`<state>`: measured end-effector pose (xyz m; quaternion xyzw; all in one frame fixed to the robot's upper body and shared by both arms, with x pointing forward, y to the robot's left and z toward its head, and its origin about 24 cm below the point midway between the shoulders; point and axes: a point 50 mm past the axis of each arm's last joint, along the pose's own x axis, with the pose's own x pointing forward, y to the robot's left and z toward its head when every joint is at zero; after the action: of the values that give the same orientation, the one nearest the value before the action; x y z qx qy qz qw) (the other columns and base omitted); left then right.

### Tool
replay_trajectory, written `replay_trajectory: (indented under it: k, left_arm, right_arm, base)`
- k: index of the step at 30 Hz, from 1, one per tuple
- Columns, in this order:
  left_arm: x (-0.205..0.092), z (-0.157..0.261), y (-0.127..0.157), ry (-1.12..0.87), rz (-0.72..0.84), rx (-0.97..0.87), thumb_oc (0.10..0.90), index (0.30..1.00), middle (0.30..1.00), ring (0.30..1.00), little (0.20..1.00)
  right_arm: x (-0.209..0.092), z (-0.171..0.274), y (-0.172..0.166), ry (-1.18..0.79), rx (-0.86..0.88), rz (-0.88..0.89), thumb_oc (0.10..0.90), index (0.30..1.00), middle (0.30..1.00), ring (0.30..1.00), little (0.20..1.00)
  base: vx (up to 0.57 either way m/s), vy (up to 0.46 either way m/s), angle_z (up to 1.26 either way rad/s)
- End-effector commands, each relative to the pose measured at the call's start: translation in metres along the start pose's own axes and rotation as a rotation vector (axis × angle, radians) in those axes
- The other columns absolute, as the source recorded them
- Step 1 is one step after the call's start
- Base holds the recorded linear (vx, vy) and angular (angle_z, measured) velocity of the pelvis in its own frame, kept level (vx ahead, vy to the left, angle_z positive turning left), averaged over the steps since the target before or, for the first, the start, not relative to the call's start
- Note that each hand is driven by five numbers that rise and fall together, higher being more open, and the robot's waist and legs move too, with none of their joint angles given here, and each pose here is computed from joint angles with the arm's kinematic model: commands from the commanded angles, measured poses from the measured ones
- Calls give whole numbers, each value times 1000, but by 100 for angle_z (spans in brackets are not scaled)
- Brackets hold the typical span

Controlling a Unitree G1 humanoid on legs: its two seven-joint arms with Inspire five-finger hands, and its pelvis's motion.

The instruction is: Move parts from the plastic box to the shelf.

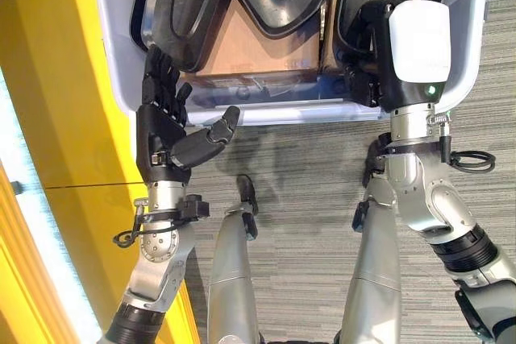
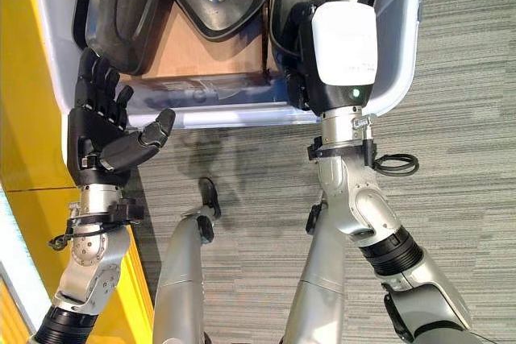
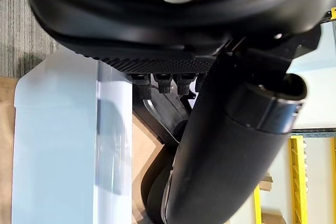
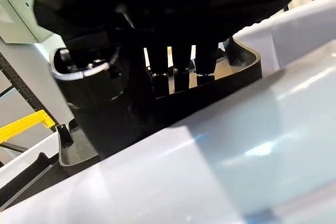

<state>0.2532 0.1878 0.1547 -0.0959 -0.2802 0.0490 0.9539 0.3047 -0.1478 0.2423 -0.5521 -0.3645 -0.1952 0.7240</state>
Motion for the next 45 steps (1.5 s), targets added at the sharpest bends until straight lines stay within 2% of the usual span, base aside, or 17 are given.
replay_trajectory:
  k: [1,9,13,16,19,25,31,38,45]
  left_arm:
    - [-13,-6,22,54,51,87,900,1000,1000,1000,1000]
    - [-15,-3,26,36,58,74,900,1000,1000,1000,1000]
    - [-17,-1,28,31,50,66,900,1000,1000,1000,1000]
    - [-18,3,28,26,38,67,900,1000,1000,1000,1000]
    - [-18,5,29,46,31,-25,900,1000,1000,1000,1000]
    - [-12,20,16,-55,-61,-32,900,1000,1000,1000,1000]
    - [-5,23,21,-35,-80,-6,900,1000,1000,1000,1000]
    - [-13,11,28,96,-112,43,900,1000,1000,1000,1000]
    - [-18,3,30,133,-107,61,900,1000,1000,1000,1000]
  right_arm:
    - [-34,-52,39,197,-157,313,400,300,300,300,300]
    - [-35,-43,43,140,-123,331,400,300,300,300,300]
    - [-35,-33,46,90,-29,350,400,300,300,300,300]
    - [-33,-11,39,19,109,350,400,300,300,300,300]
    - [-33,8,28,-27,239,290,400,300,300,300,300]
    - [-35,22,14,-60,349,196,400,300,300,300,300]
    - [-49,5,8,-18,360,186,400,300,300,300,300]
    - [-65,-14,3,59,359,241,400,300,300,300,300]
    - [-70,-20,3,88,352,174,400,300,300,300,300]
  base:
    - [0,0,0]
    - [0,0,0]
    - [0,0,0]
    - [2,-11,0]
    - [-2,-67,-2]
    - [-38,-56,5]
    - [154,-88,8]
    - [309,-122,5]
    - [132,-42,1]
